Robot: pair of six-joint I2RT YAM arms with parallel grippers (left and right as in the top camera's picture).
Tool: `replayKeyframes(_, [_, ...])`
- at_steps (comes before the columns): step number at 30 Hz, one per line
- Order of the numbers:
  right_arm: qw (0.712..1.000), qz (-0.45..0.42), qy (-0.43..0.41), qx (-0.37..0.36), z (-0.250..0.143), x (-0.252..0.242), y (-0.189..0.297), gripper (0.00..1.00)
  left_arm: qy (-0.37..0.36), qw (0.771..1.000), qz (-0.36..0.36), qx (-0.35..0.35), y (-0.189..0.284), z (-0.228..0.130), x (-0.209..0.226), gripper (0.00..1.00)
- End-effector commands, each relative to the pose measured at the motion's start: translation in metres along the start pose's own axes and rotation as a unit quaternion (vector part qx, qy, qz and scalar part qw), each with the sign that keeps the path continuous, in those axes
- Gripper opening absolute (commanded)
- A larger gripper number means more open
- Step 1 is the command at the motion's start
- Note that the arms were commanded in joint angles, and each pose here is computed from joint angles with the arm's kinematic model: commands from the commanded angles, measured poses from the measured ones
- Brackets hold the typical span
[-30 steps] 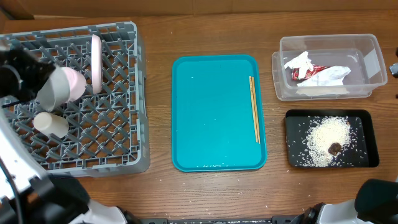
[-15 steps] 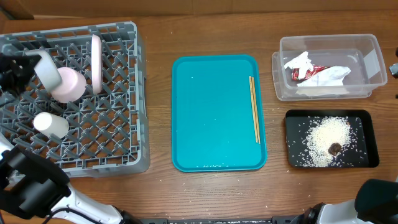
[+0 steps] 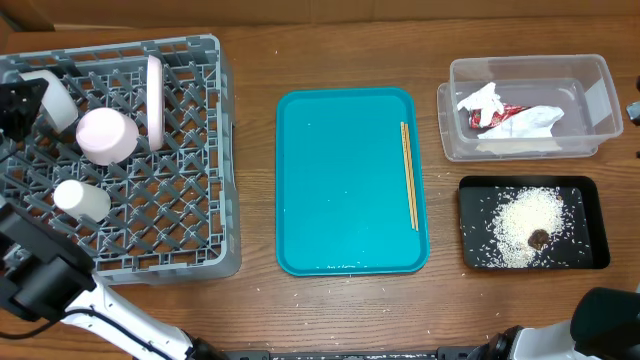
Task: Sort waste into correct bins and load items into the dishwasher
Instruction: 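Lower the white bowl into the rack's back-left corner and release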
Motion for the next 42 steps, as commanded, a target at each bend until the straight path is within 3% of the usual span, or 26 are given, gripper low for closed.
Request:
replayKeyframes(1, [1.0, 0.005, -0.001, -0.012, 0.004, 0.001, 0.005, 1.0, 0.023, 1.0, -0.006, -0.015, -0.001, 0.009, 0.014, 0.04])
replayKeyframes(13, [1.0, 0.005, -0.001, -0.012, 0.004, 0.001, 0.005, 1.0, 0.035, 0.999, -0.001, -0.04, 0.017, 0.019, 0.034, 0.04])
replayKeyframes(18, [1.0, 0.005, -0.001, -0.012, 0.004, 0.001, 0.005, 1.0, 0.034, 0.998, 0.005, -0.05, 0.029, 0.022, 0.041, 0.09])
replayKeyframes(22, [1.0, 0.005, -0.001, -0.011, 0.004, 0.001, 0.005, 1.0, 0.042, 0.998, 0.006, -0.05, 0.032, 0.021, 0.043, 0.18])
replayKeyframes(24, [1.0, 0.005, -0.001, -0.012, 0.004, 0.001, 0.005, 1.0, 0.042, 0.998, 0.005, -0.05, 0.033, 0.022, 0.043, 0.15])
replayKeyframes(25, [1.0, 0.005, -0.001, -0.012, 0.004, 0.001, 0.005, 1.0, 0.039, 0.998, -0.003, -0.048, 0.033, 0.021, 0.041, 0.06])
replayKeyframes(26, [1.0, 0.005, -0.001, -0.012, 0.004, 0.001, 0.005, 1.0, 0.033, 0.998, -0.012, -0.047, 0.033, 0.022, 0.038, 0.04])
replayKeyframes(37, [1.0, 0.005, -0.001, -0.012, 0.004, 0.001, 0.005, 1.0, 0.003, 0.997, -0.062, -0.035, 0.011, 0.027, 0.011, 0.04])
replayKeyframes(39, [1.0, 0.005, -0.001, -0.011, 0.004, 0.001, 0.005, 1.0, -0.023, 0.995, -0.096, -0.024, 0.012, 0.026, -0.001, 0.11])
replayKeyframes(42, [1.0, 0.005, -0.001, -0.012, 0.004, 0.001, 0.005, 1.0, -0.048, 0.99, -0.128, -0.019, 0.018, 0.032, -0.017, 0.13])
Point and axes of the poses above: each gripper's point midway between its finger pads, its own y axis back along the fingers, its own x axis along the line the jaws close on, z = x × y, the point moved 4 cm from there along y, back along the fingers, and after that the axes turned 8 degrees about -y, right-handed, at the moved point
